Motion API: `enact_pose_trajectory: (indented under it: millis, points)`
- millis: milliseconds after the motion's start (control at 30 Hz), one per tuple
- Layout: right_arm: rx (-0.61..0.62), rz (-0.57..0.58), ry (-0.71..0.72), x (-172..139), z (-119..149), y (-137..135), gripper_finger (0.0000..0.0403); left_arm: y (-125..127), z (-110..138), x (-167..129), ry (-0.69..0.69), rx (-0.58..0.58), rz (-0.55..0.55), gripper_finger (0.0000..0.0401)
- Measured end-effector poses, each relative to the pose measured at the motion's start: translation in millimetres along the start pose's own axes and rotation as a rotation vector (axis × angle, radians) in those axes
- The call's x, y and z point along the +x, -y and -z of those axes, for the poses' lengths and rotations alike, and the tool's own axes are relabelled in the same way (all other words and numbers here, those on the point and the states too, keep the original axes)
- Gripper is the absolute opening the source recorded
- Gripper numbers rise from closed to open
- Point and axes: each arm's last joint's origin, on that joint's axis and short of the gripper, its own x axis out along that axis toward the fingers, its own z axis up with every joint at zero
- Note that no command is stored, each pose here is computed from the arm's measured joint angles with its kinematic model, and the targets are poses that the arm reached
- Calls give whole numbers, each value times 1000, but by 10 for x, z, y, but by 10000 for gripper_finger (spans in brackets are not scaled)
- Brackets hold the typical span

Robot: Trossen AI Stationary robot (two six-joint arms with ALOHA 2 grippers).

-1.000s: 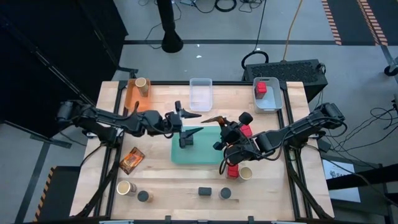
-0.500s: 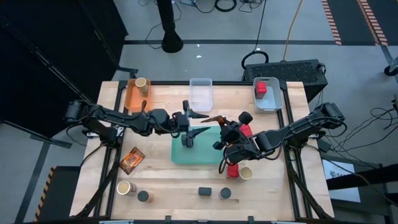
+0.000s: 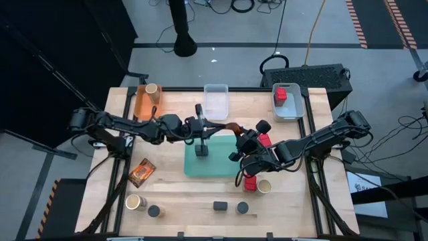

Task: Sort spices by type
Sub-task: Put the right orange spice pack into the transparent bin

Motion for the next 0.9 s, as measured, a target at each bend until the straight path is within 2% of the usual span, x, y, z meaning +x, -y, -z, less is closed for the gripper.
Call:
enact_pose_trajectory:
  millis: [267,567,700,900]
  points:
    - [4,-14,11,-63,-14,-1,110,-292,-77,-81,-31,10,-97,8]
    - [63,-77,7,-138,-70,130,182,-620,-98,-165,-81,60,-193,8]
    - [88,-146,-19,-183,-77,229,211,-900,-148,-159,-192,73,-251,7]
    - [95,-162,-31,-219,-87,336,236,-1430,-147,-135,-407,45,-243,7]
